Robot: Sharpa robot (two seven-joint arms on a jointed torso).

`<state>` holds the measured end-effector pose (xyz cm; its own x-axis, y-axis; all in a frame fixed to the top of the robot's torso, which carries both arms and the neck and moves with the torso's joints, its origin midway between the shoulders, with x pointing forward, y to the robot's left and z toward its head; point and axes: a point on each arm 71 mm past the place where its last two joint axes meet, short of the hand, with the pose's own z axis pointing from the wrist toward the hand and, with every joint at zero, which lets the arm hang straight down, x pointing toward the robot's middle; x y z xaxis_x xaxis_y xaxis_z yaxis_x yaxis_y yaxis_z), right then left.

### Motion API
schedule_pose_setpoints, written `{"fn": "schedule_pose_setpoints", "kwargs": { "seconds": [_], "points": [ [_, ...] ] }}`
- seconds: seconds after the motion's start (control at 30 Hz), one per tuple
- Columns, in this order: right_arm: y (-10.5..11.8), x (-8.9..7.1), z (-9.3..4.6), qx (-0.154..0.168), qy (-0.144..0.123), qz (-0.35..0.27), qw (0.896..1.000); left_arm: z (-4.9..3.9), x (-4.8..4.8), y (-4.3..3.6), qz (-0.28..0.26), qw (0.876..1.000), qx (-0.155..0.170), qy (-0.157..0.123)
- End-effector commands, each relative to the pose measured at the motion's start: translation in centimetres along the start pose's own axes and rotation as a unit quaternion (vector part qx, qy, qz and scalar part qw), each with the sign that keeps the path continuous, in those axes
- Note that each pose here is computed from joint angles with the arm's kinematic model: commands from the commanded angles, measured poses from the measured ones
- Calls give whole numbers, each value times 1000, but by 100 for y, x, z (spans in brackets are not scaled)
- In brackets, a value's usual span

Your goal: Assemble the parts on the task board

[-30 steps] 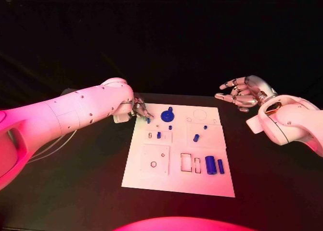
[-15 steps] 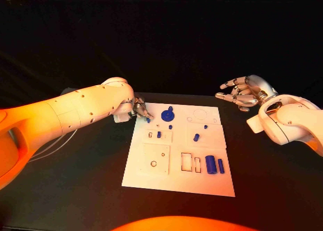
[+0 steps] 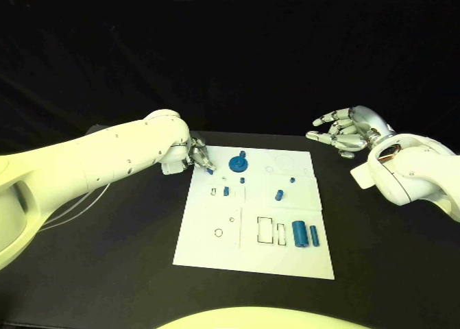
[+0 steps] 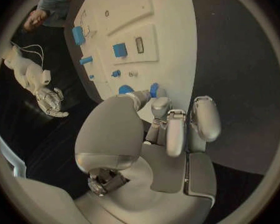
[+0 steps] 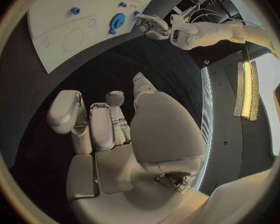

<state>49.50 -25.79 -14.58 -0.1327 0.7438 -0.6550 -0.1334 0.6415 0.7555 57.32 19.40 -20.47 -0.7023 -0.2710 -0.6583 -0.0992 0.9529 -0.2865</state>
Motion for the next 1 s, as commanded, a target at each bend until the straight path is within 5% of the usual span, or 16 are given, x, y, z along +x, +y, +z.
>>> {"fn": "schedule_pose_setpoints", "kwargs": {
  "seconds": [0.03, 0.53, 0.77, 1.0],
  "points": [
    [11, 7, 2, -8, 2, -1, 1000, -3, 23, -10, -20, 1000, 16, 15],
    [-5, -3, 2, -5, 2, -2, 1000, -187, 32, 106, -90, 995, 46, 12],
    [-18, -11, -1, -4, 2, -2, 1000, -359, 134, 91, -97, 993, 69, 14],
    [-30, -14, -4, -2, 1, -1, 1000, -419, 228, 92, -77, 994, 77, -3]
  ]
}}
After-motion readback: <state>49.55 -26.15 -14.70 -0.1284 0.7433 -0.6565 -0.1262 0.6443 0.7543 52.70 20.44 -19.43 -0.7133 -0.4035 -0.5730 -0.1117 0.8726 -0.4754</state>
